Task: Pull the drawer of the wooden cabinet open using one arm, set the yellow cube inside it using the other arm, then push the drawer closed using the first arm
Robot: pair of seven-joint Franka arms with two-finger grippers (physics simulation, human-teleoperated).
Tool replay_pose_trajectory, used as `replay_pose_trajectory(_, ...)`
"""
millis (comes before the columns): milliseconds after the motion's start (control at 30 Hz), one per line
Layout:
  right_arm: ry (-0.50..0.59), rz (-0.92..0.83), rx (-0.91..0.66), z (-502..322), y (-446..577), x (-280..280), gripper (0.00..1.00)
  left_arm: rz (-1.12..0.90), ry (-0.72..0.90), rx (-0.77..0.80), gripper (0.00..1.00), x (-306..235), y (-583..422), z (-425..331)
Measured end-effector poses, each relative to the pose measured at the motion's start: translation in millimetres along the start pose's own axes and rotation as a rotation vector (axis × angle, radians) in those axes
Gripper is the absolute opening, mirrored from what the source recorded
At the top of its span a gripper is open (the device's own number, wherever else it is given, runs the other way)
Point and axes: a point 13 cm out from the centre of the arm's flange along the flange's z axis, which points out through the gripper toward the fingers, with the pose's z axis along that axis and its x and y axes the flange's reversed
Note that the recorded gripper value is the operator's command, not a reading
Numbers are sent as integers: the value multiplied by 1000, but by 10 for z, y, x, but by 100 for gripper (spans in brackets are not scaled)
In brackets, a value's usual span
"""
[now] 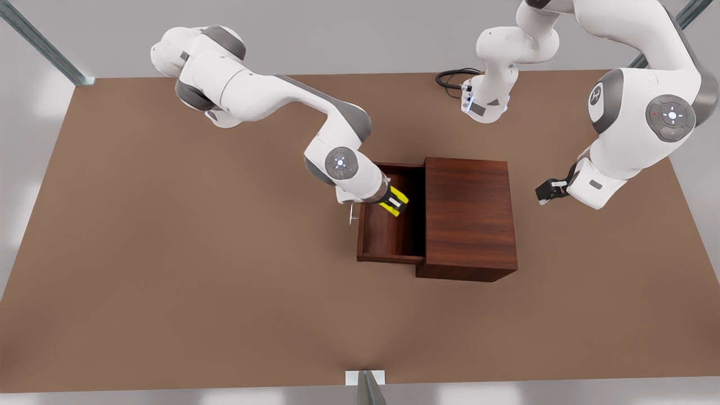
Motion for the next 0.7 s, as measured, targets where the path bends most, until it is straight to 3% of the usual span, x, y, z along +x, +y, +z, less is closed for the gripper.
replay_pose_trajectory(133,-6,59,-21,-21,48,-35,100,1,-2,2,100,-4,-4,-14)
replay_pose_trajectory(200,-41,126,-26,-422,25,-494,100,10,-3,-1,100,0,-56,-16)
replay_pose_trajectory(300,-200,357,-30,-1800,-602,-2554,100,122,-21,-46,100,143,-676,-40)
replay_pose_trajectory(367,-287,510,-12,-2650,-1503,-3857,100,254,-46,-45,100,270,-1689,-40)
replay_pose_trajectory(433,-362,563,45,-3215,-2399,-4630,100,387,-60,-28,100,639,-3037,208)
replay_pose_trajectory(467,-387,535,102,-3265,-2654,-4757,95,406,-63,-16,100,802,-3429,328)
replay_pose_trajectory(500,-422,502,179,-3235,-2831,-4829,100,399,-68,-5,100,890,-3708,465)
replay_pose_trajectory(567,-491,492,297,-3412,-3237,-4991,100,389,-112,10,100,1131,-4425,788)
replay_pose_trajectory(700,-385,309,327,-3485,-3369,-4835,100,343,-255,-2,100,1692,-5439,1378)
